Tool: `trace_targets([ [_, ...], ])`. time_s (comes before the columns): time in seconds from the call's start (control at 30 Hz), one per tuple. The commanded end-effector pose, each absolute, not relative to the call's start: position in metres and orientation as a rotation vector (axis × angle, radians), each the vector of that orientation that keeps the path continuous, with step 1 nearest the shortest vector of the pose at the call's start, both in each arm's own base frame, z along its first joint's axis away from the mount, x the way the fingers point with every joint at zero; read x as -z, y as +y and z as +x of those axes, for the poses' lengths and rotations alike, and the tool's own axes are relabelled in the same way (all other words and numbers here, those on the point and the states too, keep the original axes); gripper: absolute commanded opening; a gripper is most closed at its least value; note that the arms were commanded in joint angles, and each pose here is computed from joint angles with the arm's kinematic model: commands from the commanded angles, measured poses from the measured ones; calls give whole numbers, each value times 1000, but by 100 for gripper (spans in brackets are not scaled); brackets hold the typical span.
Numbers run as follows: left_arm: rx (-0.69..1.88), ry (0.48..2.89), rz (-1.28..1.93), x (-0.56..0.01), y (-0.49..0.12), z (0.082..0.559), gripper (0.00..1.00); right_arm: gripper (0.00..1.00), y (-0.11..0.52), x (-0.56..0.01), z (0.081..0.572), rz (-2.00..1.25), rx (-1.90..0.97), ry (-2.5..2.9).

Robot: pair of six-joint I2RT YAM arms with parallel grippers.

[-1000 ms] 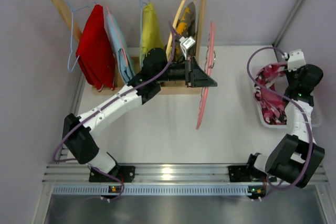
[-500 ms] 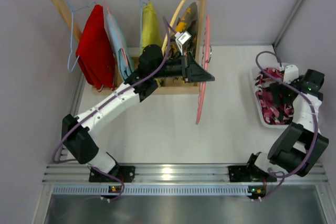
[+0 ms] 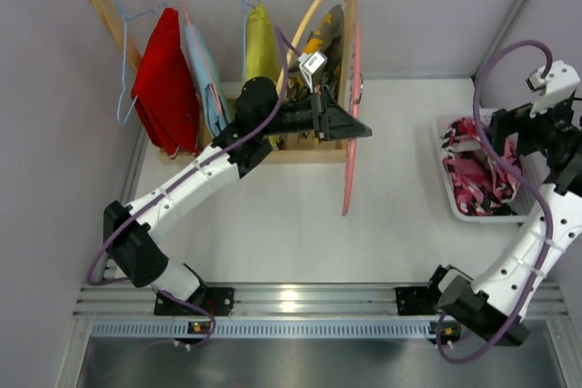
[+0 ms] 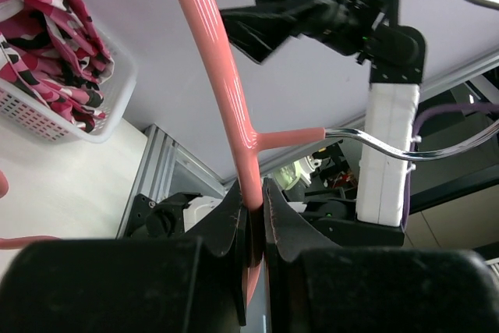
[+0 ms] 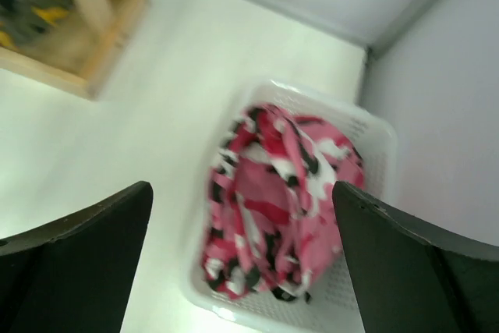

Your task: Remove the trousers from the hanger

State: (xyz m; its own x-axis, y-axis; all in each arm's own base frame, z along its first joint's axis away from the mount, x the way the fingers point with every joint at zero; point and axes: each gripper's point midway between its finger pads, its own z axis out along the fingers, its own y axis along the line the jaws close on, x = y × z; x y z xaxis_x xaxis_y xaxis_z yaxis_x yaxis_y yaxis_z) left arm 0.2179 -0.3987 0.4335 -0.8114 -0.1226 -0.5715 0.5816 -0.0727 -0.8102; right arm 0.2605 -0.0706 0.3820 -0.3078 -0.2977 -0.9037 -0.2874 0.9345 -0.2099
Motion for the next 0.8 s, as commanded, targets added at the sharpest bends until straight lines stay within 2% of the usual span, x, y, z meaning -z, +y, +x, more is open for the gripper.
trace_targets([
  [0.0,1943,1532,532,-478,-384,207,0,99,14,-404,229,-463,-407,1842],
  [0.23,1940,1495,530,-488,-382,203,0,99,102,-437,193,-599,-754,1668],
  [0.3,1937,1496,521,-488,-382,204,0,96,118,-448,190,-618,-832,1609],
  [0.5,1938,1531,477,-479,-389,215,0,83,161,-424,201,-632,-947,1650],
  [0.77,1930,1525,476,-480,-389,216,0,73,218,-421,200,-672,-1121,1625],
])
